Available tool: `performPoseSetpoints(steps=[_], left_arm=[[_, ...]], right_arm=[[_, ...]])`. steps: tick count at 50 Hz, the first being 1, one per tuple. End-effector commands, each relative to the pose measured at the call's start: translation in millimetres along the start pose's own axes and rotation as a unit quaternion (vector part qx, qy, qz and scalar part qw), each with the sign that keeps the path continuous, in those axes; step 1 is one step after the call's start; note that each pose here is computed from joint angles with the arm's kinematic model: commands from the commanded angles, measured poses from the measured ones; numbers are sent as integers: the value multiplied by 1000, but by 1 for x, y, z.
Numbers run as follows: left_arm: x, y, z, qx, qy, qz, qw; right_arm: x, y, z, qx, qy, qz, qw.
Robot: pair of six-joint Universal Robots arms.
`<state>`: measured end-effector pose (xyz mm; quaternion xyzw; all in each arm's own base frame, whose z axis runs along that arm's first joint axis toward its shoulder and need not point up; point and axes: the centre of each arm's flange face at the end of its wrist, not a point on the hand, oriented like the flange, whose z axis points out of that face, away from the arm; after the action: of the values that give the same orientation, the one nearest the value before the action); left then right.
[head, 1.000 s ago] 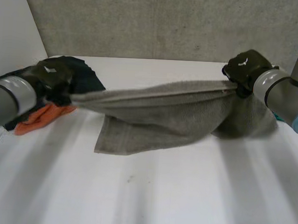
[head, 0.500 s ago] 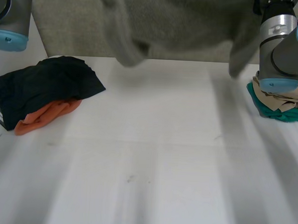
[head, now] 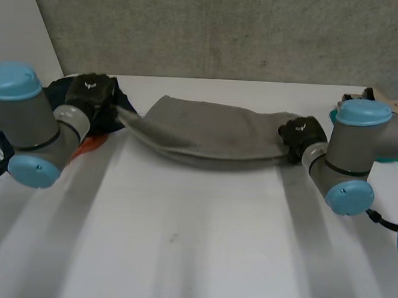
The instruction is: Fold the laundry.
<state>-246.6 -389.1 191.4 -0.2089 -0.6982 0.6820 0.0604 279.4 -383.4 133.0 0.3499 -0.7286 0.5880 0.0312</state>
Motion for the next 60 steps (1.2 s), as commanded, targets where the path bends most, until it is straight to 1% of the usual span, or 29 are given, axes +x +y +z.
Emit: performPoseSetpoints(steps=[1,7,10,12,16,17,23,26,33,42,47,50,53,54,55,57,58,60], left_arm=[[-5,-10,-14,2,11,5,1000],[-7,-23,-26,7,21,3,1000],[-7,-26,-32,7,29,3,1000],[-6,-28,-34,9,33,3,999],[-4,-31,-39,11,39,5,999],[-4,-31,-40,11,40,3,999],[-3,-33,-41,12,41,3,999],[-4,-33,-40,13,40,3,999],[-8,-34,-39,16,35,3,999],[-10,-35,-38,17,33,3,999],[-10,-33,-37,14,32,4,999],[-9,-33,-37,14,32,2,999],[-10,-35,-38,15,31,2,999],[-9,-36,-39,15,32,3,999],[-9,-38,-40,16,32,3,999],[-10,-40,-42,13,31,3,999],[-11,-44,-45,10,30,4,999],[-12,-48,-49,6,30,4,1000]], right_arm=[[22,-11,-20,-26,-1,45,999],[42,-21,-38,-40,-6,54,998],[56,-26,-47,-49,-9,37,998],[61,-27,-52,-56,-14,20,998],[69,-25,-61,-68,-31,-40,996],[69,-23,-62,-70,-39,-65,995],[57,-10,-66,-58,-86,-127,986],[53,-1,-65,-34,-104,-159,981],[51,16,-53,4,-113,-234,966],[39,36,-24,29,-109,-284,952],[34,40,-10,55,-93,-300,948],[36,36,-1,78,-66,-308,946],[40,30,4,96,-43,-295,950],[42,30,5,95,-38,-287,952],[47,26,3,92,-31,-263,960],[53,22,0,87,-23,-235,968],[63,14,-5,82,-15,-204,975],[75,8,-12,75,-9,-172,982]])
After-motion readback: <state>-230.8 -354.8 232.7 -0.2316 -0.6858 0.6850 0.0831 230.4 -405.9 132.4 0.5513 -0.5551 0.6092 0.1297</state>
